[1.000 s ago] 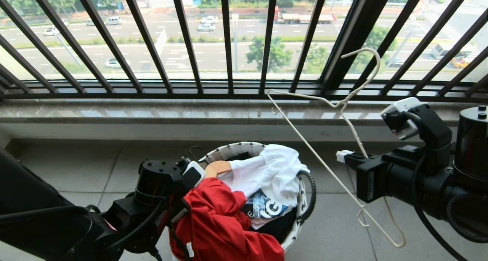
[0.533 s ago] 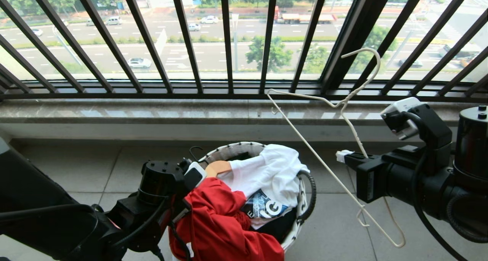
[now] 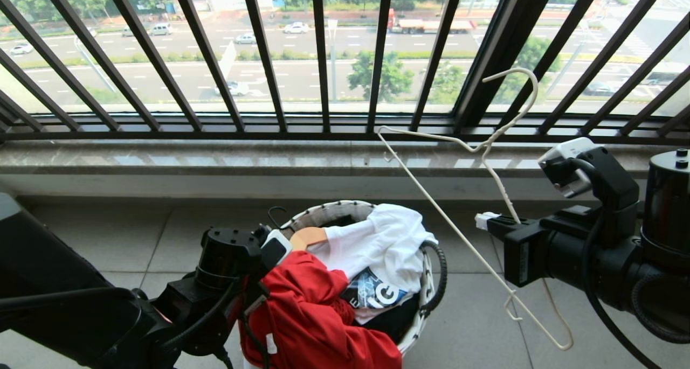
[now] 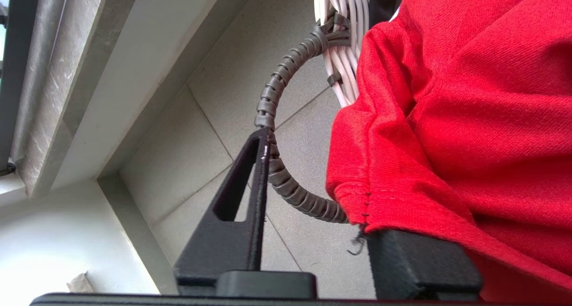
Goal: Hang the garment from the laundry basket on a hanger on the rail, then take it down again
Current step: Pick up clothes from the basket
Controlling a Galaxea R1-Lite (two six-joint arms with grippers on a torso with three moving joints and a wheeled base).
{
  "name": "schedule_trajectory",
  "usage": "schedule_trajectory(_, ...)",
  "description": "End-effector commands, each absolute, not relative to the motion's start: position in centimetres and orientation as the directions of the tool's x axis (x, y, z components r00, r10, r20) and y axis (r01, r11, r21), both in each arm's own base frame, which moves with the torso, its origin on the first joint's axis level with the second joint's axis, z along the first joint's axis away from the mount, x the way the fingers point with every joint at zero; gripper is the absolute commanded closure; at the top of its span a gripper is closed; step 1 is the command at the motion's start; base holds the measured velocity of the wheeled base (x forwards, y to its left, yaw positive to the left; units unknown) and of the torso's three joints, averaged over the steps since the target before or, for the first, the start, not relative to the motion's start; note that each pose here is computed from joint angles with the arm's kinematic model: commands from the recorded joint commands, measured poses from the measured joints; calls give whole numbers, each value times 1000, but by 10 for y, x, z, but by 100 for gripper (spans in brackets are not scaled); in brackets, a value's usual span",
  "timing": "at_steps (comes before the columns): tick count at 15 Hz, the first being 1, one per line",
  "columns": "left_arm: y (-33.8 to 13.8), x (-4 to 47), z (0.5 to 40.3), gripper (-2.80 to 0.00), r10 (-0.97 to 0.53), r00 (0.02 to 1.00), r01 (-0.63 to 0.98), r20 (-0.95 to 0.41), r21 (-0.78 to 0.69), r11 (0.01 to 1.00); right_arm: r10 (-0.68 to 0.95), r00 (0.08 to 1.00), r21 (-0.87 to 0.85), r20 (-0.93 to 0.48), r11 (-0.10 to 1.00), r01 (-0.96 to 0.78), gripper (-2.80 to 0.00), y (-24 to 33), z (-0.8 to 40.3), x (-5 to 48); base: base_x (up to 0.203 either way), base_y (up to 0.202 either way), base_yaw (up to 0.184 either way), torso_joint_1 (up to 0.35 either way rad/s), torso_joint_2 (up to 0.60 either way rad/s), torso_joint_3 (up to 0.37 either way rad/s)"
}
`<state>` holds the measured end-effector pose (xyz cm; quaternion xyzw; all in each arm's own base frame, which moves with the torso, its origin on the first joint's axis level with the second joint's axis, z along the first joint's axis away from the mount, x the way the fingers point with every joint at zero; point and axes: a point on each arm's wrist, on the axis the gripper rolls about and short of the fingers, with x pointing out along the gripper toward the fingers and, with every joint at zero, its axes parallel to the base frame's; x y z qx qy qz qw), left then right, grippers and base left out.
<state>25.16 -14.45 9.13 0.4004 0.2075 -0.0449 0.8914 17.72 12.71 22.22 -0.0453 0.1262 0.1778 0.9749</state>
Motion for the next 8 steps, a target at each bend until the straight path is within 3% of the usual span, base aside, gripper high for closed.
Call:
schedule_trajectory(1, -145, 252, 92, 0, 86, 912, 242, -401, 696, 677, 334, 906, -43, -259, 933, -356, 0, 127, 223, 177, 0, 0, 0, 0, 0, 0)
schedule_trajectory(8, -134, 241, 140, 0, -2, 955, 194, -295, 623, 758, 334, 908, -40, -255, 934, -354, 0, 127, 224, 178, 0, 0, 0, 0, 0, 0)
